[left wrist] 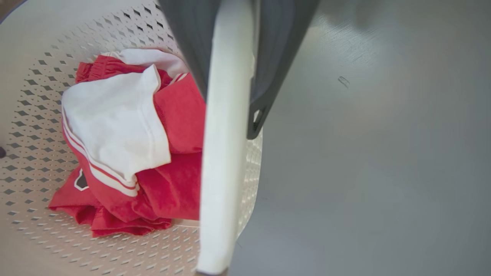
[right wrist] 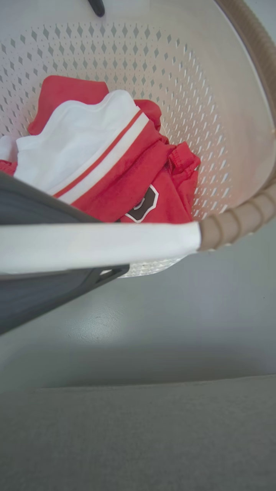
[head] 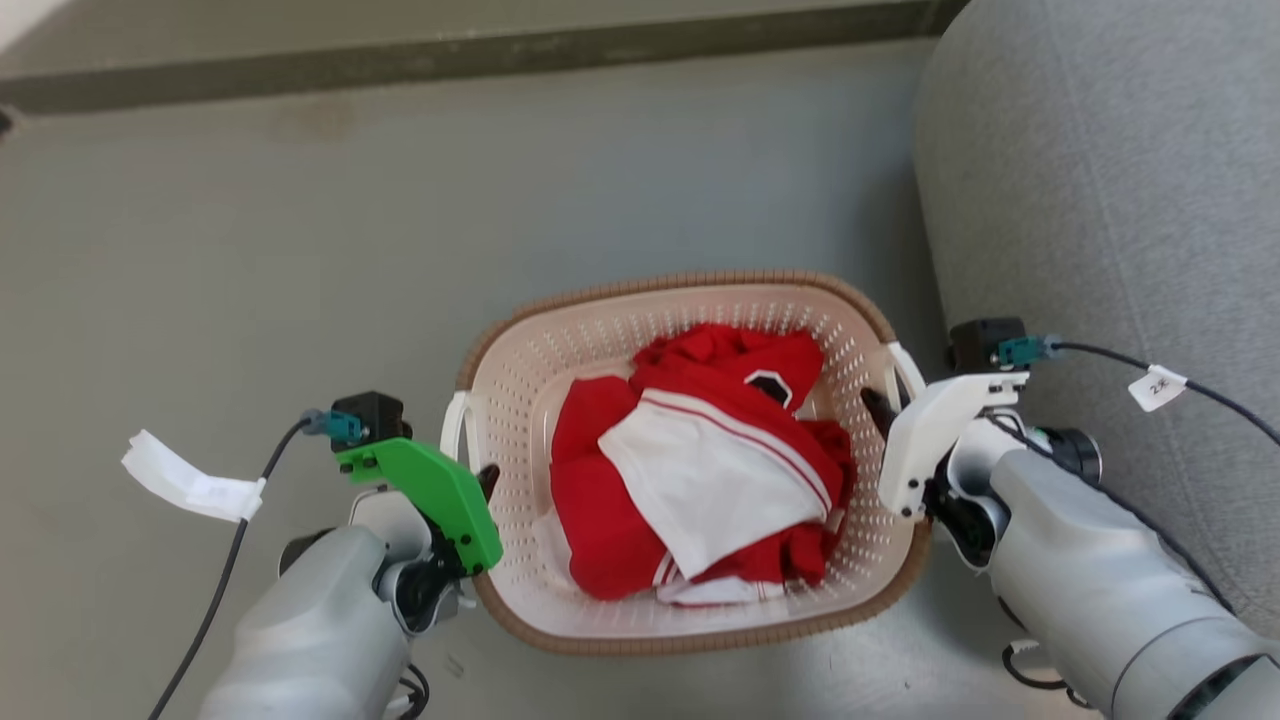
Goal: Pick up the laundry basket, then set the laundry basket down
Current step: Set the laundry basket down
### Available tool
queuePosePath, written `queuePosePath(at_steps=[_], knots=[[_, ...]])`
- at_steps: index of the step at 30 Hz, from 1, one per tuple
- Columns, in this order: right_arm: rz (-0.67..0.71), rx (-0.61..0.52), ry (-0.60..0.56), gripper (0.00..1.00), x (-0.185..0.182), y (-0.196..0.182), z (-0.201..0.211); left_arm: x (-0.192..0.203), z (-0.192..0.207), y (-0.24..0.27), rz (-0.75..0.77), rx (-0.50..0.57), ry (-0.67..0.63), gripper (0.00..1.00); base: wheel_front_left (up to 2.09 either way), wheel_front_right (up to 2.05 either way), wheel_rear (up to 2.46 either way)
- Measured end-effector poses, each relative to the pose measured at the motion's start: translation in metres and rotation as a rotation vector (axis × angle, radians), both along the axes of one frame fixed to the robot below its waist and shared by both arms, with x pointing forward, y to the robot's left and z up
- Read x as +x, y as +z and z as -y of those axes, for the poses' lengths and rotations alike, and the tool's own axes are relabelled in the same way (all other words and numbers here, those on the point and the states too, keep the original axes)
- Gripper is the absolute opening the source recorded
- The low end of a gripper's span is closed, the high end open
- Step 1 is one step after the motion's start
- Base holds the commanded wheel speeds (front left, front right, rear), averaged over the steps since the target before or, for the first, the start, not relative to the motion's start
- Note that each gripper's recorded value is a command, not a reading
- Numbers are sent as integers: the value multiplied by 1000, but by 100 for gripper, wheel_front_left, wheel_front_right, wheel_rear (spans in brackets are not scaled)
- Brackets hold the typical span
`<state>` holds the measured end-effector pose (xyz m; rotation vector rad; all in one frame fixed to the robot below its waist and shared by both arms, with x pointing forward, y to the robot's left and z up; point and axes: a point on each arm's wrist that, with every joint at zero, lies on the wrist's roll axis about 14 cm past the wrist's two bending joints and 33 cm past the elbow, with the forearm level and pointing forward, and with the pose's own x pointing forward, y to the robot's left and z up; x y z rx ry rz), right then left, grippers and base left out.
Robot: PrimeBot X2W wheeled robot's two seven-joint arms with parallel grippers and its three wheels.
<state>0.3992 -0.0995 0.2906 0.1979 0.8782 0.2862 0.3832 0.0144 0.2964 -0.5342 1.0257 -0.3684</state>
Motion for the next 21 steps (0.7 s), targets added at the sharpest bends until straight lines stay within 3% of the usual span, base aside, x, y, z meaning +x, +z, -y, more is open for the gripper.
queuePosePath(at_steps=[15, 21], knots=[[-14, 16, -18, 0, 29, -51, -3, 36, -4, -49, -3, 3, 44, 0, 0, 0, 0], [-55, 11, -15, 0, 29, -76, -3, 33, -4, -74, -44, 2, 58, 0, 0, 0, 0]])
